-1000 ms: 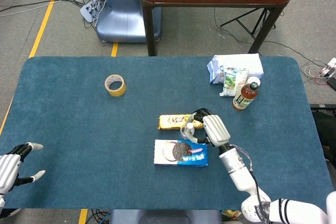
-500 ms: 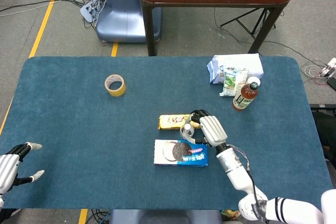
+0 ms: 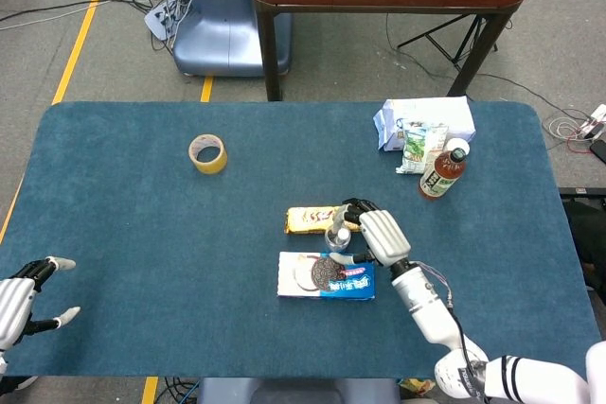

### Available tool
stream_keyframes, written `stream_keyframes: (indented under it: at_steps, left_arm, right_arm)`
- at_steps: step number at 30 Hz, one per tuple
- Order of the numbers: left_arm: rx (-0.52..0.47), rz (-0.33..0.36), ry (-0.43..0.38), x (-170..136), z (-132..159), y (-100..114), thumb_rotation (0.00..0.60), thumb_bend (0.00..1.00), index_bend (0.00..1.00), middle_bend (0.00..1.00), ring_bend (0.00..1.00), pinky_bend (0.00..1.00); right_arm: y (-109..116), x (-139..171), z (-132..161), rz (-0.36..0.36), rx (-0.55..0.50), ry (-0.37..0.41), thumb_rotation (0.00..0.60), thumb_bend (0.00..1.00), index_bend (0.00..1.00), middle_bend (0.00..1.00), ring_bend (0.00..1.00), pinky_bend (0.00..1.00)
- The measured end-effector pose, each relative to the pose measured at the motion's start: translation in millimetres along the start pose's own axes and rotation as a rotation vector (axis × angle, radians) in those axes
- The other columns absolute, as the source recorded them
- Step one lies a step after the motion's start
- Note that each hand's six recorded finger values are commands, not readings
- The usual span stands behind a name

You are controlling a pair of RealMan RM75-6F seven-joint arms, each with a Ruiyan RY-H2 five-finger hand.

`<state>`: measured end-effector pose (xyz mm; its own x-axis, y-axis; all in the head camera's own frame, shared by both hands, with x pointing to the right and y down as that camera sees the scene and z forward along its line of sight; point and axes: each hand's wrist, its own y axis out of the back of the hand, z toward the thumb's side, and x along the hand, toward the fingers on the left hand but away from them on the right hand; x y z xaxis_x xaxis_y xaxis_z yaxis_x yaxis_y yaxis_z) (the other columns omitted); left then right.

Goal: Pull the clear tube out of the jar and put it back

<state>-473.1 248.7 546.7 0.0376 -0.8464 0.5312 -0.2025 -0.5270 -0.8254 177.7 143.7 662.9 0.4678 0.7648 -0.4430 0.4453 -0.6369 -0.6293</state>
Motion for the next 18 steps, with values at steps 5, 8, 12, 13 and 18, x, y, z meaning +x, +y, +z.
stream_keyframes:
  at_steps: [5, 8, 12, 13, 18]
  left_arm:
    - [0.003, -0.002, -0.001, 0, 0, -1, 0.600, 0.17, 0.31, 0.31, 0.27, 0.46]
    - [0.004, -0.003, -0.002, 0, 1, -1, 0.600, 0.16, 0.31, 0.31, 0.27, 0.46]
    - [0.006, -0.002, -0.001, 0, 1, -1, 0.600, 0.16, 0.31, 0.31, 0.27, 0.46]
    - [0.007, -0.002, 0.000, 0, 1, -1, 0.600, 0.16, 0.31, 0.31, 0.27, 0.46]
    - [0.013, -0.001, -0.004, -1, 3, -1, 0.600, 0.17, 0.31, 0.31, 0.27, 0.46]
  right_arm:
    - [8, 5, 7, -0.008, -0.006, 0.020, 0.600, 0.10, 0.44, 0.35, 0.18, 0.20]
    - [18, 11, 12, -0.022, -0.005, 0.033, 0.600, 0.10, 0.44, 0.35, 0.18, 0.20]
    - [41, 26, 13, -0.050, 0.032, 0.036, 0.600, 0.10, 0.44, 0.35, 0.18, 0.20]
    - [47, 30, 12, -0.058, 0.047, 0.033, 0.600, 0.10, 0.44, 0.35, 0.18, 0.20]
    - [81, 64, -2, -0.104, 0.151, -0.011, 0.600, 0.10, 0.44, 0.35, 0.18, 0.20]
